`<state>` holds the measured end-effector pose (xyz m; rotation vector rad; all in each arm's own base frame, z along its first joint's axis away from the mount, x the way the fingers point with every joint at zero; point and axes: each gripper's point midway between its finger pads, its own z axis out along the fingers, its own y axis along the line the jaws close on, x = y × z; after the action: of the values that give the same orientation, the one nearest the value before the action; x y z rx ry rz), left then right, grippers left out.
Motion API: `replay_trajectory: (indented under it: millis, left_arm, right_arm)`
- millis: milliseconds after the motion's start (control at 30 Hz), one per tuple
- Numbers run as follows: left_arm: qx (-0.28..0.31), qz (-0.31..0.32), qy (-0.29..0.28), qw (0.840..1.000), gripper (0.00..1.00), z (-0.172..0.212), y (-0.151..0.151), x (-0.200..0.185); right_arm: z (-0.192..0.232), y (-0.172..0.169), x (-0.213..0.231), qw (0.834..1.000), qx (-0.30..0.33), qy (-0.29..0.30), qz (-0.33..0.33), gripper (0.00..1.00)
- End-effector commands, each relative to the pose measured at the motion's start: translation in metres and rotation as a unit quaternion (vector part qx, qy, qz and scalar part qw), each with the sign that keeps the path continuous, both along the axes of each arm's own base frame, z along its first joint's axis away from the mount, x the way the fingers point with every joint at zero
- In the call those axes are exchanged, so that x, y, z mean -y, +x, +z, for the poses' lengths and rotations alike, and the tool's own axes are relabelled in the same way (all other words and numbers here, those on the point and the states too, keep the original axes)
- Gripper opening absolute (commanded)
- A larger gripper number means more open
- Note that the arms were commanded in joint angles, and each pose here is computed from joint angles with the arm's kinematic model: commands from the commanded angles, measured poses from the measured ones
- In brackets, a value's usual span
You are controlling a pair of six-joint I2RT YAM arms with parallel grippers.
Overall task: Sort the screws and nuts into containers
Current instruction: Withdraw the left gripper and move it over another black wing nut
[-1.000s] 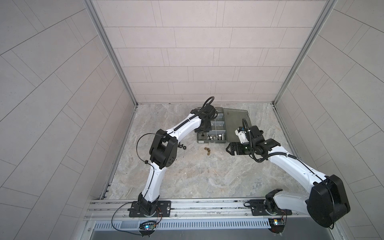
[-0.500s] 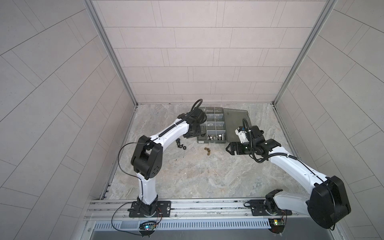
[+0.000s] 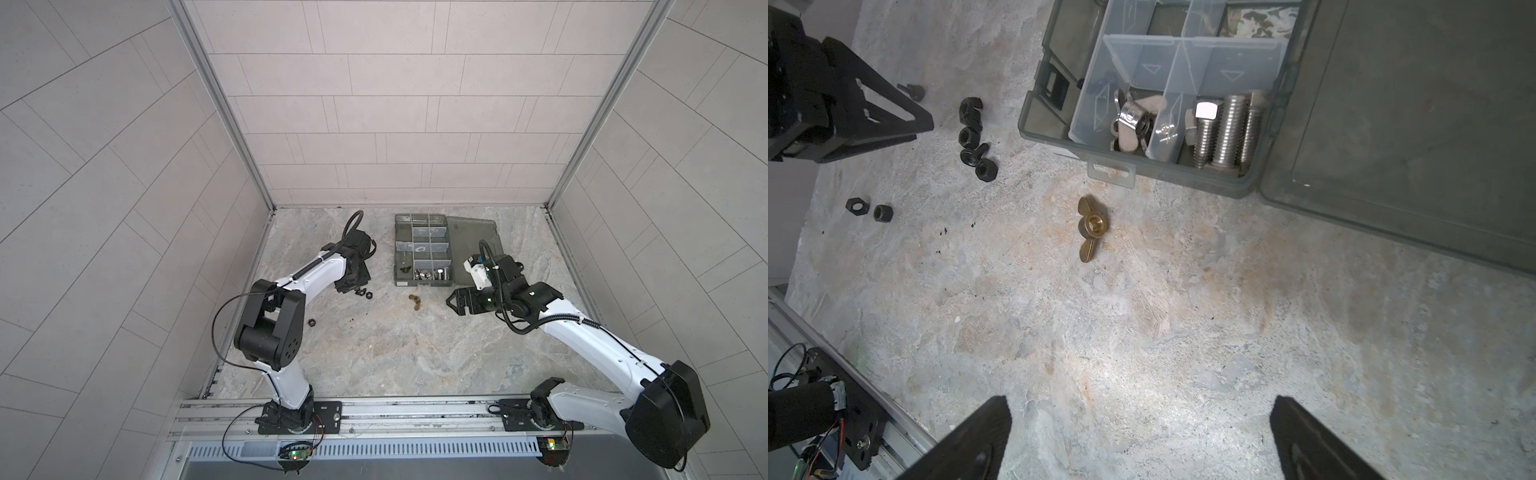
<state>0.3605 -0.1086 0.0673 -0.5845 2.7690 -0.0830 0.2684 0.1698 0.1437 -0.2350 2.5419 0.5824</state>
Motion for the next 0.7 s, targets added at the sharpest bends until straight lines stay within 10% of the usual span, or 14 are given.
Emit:
replay_trajectory:
  millis: [0,667]
  left_arm:
    - [0.000,0.002,-0.003,1.000,0.38,-0.005,0.002,-0.003]
    - [-0.015,0.171,0.001,0.985,0.44,-0.025,0.010,-0.128]
  right_arm:
    - [0.010,0.003,0.003,1.000,0.013,-0.007,-0.011,0.99]
    - [-0.003,0.025,-0.011,1.000,-0.009,-0.026,0.011,0.99]
